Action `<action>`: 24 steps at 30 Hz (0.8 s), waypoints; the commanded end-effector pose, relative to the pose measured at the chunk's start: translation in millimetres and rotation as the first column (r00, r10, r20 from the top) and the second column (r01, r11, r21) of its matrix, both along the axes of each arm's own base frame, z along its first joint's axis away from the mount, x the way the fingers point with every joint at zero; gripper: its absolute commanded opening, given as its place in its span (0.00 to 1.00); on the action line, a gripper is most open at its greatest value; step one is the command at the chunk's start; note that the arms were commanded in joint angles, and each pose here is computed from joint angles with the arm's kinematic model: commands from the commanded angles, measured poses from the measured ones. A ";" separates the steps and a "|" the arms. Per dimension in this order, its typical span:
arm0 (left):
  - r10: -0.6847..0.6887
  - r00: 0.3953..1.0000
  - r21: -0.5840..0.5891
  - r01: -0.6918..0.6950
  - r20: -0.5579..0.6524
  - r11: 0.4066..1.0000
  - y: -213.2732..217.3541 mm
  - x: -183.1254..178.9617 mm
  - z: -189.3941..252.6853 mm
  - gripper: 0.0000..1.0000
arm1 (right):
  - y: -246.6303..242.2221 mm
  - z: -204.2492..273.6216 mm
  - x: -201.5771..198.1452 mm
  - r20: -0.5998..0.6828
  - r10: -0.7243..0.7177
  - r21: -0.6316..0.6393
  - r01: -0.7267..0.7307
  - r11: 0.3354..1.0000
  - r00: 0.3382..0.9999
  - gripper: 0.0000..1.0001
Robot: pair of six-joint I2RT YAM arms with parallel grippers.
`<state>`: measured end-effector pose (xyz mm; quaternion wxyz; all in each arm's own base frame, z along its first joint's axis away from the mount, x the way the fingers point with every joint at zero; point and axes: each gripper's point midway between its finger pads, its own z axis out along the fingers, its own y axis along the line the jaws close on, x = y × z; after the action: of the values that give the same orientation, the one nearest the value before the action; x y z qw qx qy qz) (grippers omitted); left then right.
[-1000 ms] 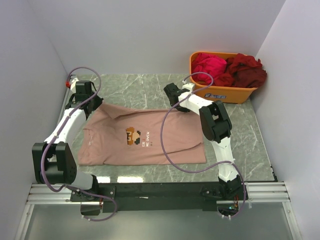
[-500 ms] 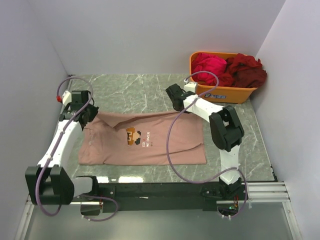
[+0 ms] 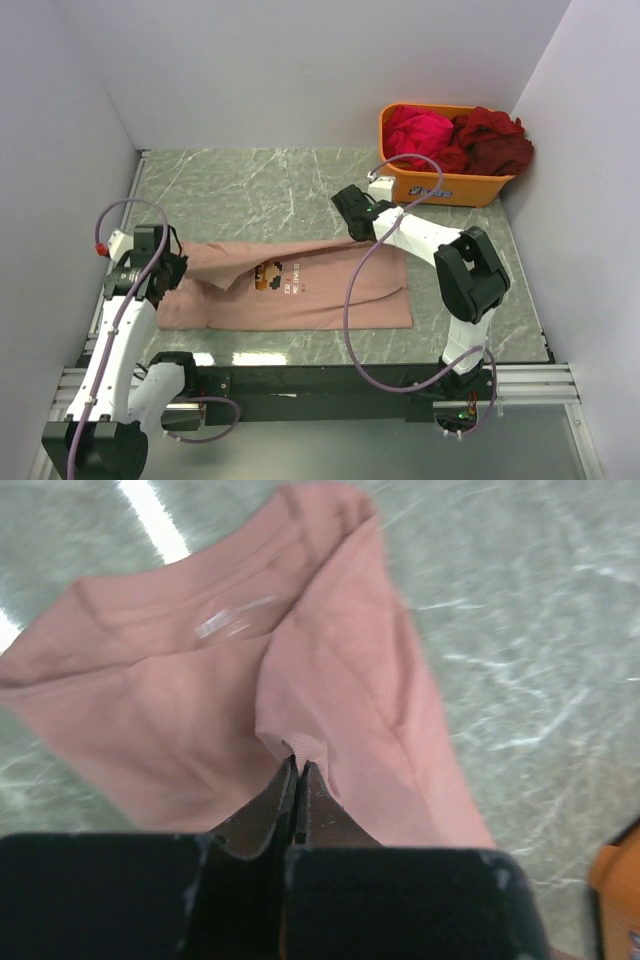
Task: Fold and stack the t-shirts
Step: Fold the tshirt
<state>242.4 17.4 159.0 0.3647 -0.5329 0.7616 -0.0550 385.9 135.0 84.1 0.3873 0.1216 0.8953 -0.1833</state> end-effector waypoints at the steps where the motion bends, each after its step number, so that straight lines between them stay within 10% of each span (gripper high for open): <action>1: 0.031 0.997 -0.010 -0.032 -0.076 0.999 1.6 -22.2 -23.6 0.00 | -3.9 22.2 -11.0 0.075 -0.030 0.010 0.030 1.000 0.997 0.00; 8: 0.040 0.991 -0.069 -0.049 -0.125 0.996 -6.8 -45.5 -42.4 0.04 | -11.7 -4.8 -62.2 0.009 -0.063 0.036 0.062 0.997 0.998 0.06; 13: 0.022 0.995 -0.084 -0.030 -0.096 0.996 -10.3 -52.3 -25.0 0.52 | -14.1 -15.0 -95.9 -0.045 -0.068 0.052 0.071 0.996 0.997 0.15; 17: 0.043 0.999 -0.048 -0.044 -0.025 0.998 -2.7 -54.4 0.9 0.99 | -13.4 -7.5 -108.0 -0.048 -0.052 0.107 0.057 0.993 0.997 0.65; 24: -0.095 0.989 -0.093 0.106 0.115 0.990 -25.0 -4.7 13.9 0.99 | 36.5 8.5 -91.1 0.002 0.176 0.346 -0.166 0.923 0.984 0.78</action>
<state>206.9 5.2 161.7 0.3564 -0.5416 0.7554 -0.0950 278.4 138.5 81.3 0.3462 0.1308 0.9245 -0.0916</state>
